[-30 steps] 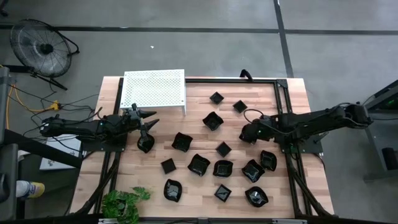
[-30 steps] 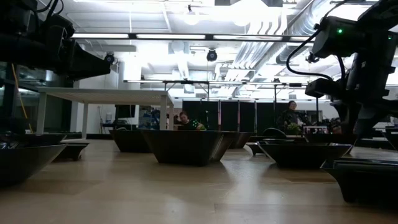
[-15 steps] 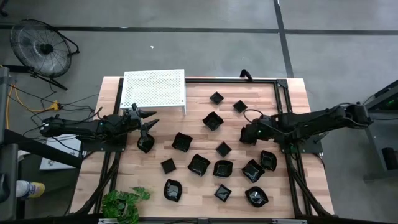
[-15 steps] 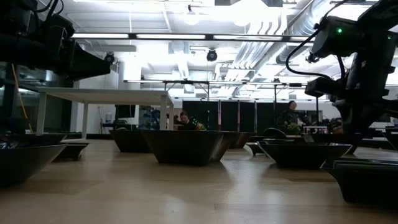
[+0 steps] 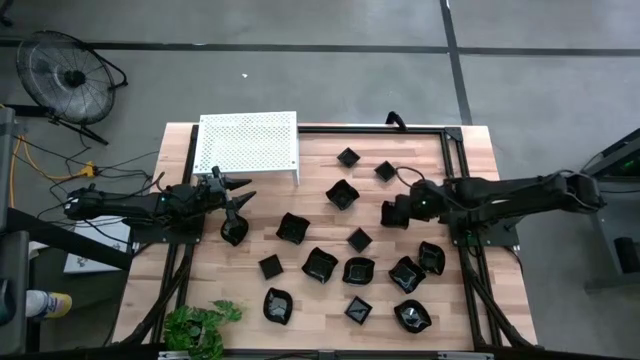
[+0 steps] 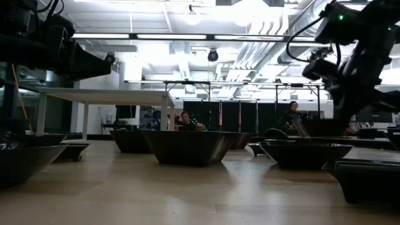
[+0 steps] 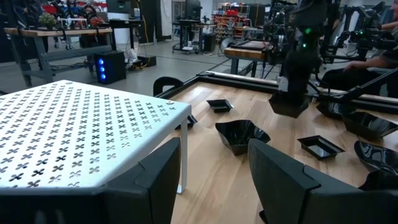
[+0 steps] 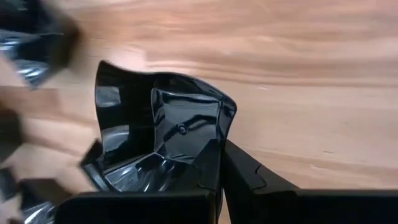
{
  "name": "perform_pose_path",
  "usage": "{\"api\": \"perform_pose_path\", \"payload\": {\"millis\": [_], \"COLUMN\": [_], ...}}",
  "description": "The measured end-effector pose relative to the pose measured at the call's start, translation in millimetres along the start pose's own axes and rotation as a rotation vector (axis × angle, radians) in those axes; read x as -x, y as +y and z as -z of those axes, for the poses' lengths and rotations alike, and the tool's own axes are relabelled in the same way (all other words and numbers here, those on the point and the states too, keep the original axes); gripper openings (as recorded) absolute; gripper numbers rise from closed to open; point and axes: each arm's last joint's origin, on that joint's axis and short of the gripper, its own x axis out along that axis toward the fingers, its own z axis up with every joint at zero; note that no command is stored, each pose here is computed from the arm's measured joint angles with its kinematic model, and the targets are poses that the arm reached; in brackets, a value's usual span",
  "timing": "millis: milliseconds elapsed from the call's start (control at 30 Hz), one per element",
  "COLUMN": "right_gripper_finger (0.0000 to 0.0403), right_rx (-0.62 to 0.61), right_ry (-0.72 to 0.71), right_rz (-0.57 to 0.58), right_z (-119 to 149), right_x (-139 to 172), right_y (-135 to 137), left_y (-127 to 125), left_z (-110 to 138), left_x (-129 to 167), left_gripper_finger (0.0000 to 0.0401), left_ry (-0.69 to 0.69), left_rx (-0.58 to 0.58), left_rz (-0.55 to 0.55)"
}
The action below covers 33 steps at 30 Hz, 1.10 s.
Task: Pick & Place Mini shaped plates
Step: Put the black distorted square plate on the shelf
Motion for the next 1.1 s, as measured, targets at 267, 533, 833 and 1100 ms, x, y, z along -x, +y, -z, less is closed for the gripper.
{"api": "perform_pose_path", "payload": {"millis": [267,533,833,1100], "right_gripper_finger": [0.0001,0.0001,0.0002,0.0001], "right_rx": [0.120,0.282,0.395,0.405], "right_ry": [-0.026,-0.027,-0.065,-0.088], "right_rz": [-0.160,-0.243,-0.223,-0.241], "right_z": [-13.1,-34.6,-74.1,-125.1], "right_x": [28.0,55.2,75.0,68.2], "right_y": [12.0,40.3,102.8,178.5], "left_y": [0.0,0.0,0.0,0.0], "left_z": [0.0,0.0,0.0,0.0], "left_x": [0.0,0.0,0.0,0.0], "left_gripper_finger": [0.0186,0.0186,0.0186,0.0186], "left_ry": [0.000,0.000,0.000,0.000], "left_rx": [0.000,0.000,0.000,0.000], "left_rz": [0.000,0.000,0.000,-0.001]}}
